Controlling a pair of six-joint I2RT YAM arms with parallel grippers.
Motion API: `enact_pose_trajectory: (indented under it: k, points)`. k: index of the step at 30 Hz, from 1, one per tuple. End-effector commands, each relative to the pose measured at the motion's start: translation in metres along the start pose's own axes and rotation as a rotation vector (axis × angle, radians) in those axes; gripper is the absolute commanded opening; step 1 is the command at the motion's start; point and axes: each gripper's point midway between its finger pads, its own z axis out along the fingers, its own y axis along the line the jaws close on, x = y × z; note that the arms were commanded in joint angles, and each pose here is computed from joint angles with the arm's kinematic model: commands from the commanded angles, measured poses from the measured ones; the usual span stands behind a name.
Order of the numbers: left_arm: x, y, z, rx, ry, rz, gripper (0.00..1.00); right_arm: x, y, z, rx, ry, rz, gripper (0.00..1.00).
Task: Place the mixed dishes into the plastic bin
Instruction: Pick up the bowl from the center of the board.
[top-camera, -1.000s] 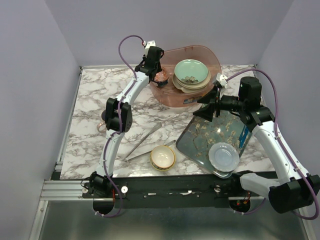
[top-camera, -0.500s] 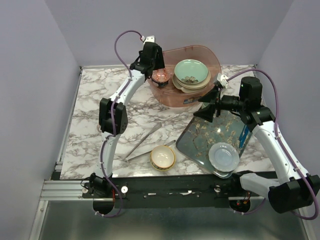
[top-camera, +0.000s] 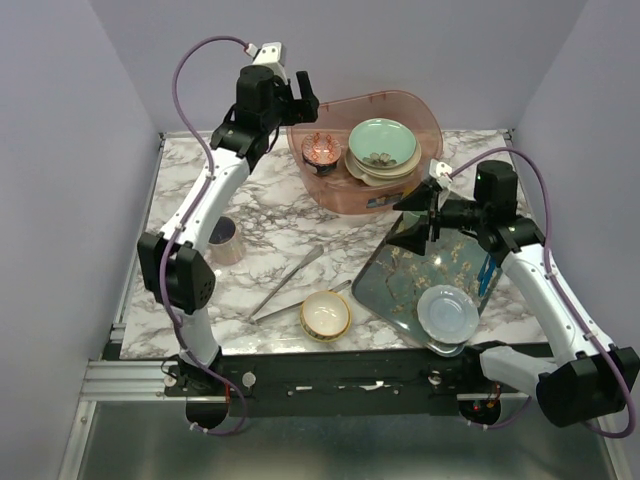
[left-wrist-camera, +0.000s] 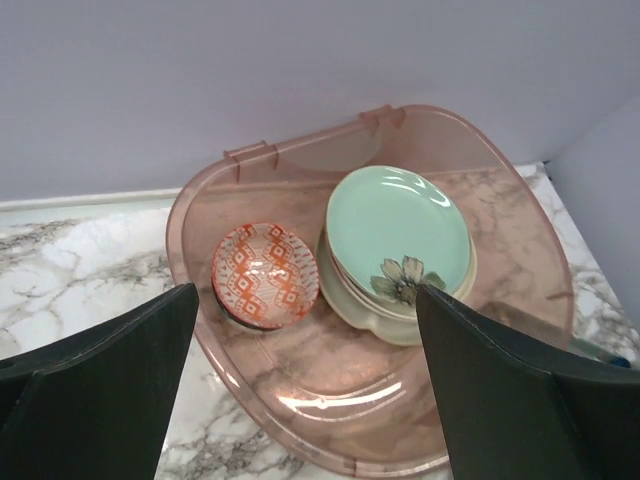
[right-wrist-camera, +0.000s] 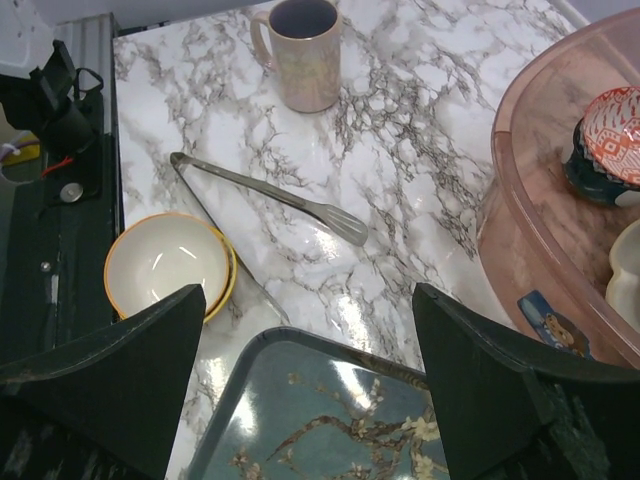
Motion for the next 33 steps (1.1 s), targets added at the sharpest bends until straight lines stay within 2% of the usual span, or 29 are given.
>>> enact_pose_trajectory:
  k: [1,5,6,8,9,13,18,25,33]
  points:
    - [-0.008,-0.017,-0.04,0.096,-0.03,0.02,0.99,-0.001,0.009,-0.003,-0.045,-0.025,-0.106,0.93]
    - [-0.009,-0.019,-0.079,0.119,-0.056,0.015,0.99,-0.003,0.014,-0.005,-0.062,-0.035,-0.168,0.95]
    - [0.005,-0.015,-0.083,0.118,-0.039,0.012,0.99,-0.004,0.018,-0.005,-0.085,-0.048,-0.186,0.97]
    - [-0.005,-0.018,-0.109,0.132,-0.079,0.009,0.99,-0.003,0.026,-0.005,-0.119,-0.066,-0.225,1.0]
    - [0.008,-0.014,-0.113,0.127,-0.059,0.008,0.99,-0.006,0.033,-0.006,-0.154,-0.085,-0.243,1.0]
    - [0.012,-0.011,-0.157,0.132,-0.092,0.031,0.99,0.002,0.054,-0.008,-0.243,-0.141,-0.394,1.0]
    - [0.037,0.001,-0.188,0.124,-0.107,0.067,0.99,0.004,0.064,-0.007,-0.295,-0.176,-0.414,1.0]
    - [0.064,0.013,-0.222,0.116,-0.115,0.118,0.99,0.01,0.06,0.007,-0.292,-0.098,-0.392,1.0]
    - [0.087,0.015,-0.233,0.153,-0.132,0.149,0.99,0.025,0.069,0.041,-0.282,0.066,-0.355,1.0]
